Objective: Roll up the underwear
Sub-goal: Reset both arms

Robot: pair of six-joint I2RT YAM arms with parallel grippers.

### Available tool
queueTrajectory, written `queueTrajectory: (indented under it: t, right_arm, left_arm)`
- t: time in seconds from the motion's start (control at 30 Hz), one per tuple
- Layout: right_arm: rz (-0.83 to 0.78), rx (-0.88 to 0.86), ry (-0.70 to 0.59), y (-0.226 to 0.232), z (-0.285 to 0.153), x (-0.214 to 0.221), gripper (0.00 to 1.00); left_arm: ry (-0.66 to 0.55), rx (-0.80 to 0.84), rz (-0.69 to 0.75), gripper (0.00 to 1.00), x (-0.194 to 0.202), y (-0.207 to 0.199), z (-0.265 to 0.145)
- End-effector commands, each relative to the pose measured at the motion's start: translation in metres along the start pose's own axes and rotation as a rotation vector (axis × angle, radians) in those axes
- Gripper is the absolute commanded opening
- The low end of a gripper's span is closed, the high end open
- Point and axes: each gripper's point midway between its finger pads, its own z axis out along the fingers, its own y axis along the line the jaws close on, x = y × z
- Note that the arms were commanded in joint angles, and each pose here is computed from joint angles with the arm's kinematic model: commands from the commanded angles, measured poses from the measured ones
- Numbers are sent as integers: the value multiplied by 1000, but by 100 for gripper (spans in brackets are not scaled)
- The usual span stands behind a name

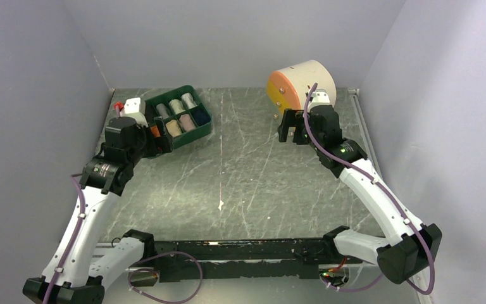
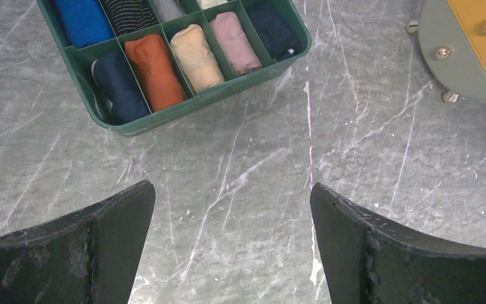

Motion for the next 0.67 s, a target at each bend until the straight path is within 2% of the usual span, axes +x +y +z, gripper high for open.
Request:
queueTrajectory:
  t: [0.0,0.63]
  right_arm:
    - [-8,-11,-25,0,-7,-6,100]
    - [-17,16,-74,-4,-16,-23,100]
  left_arm:
    - [-63,-15,-34,97,-18,0,-9]
    - [-29,-44,-34,97,-15,5,-16]
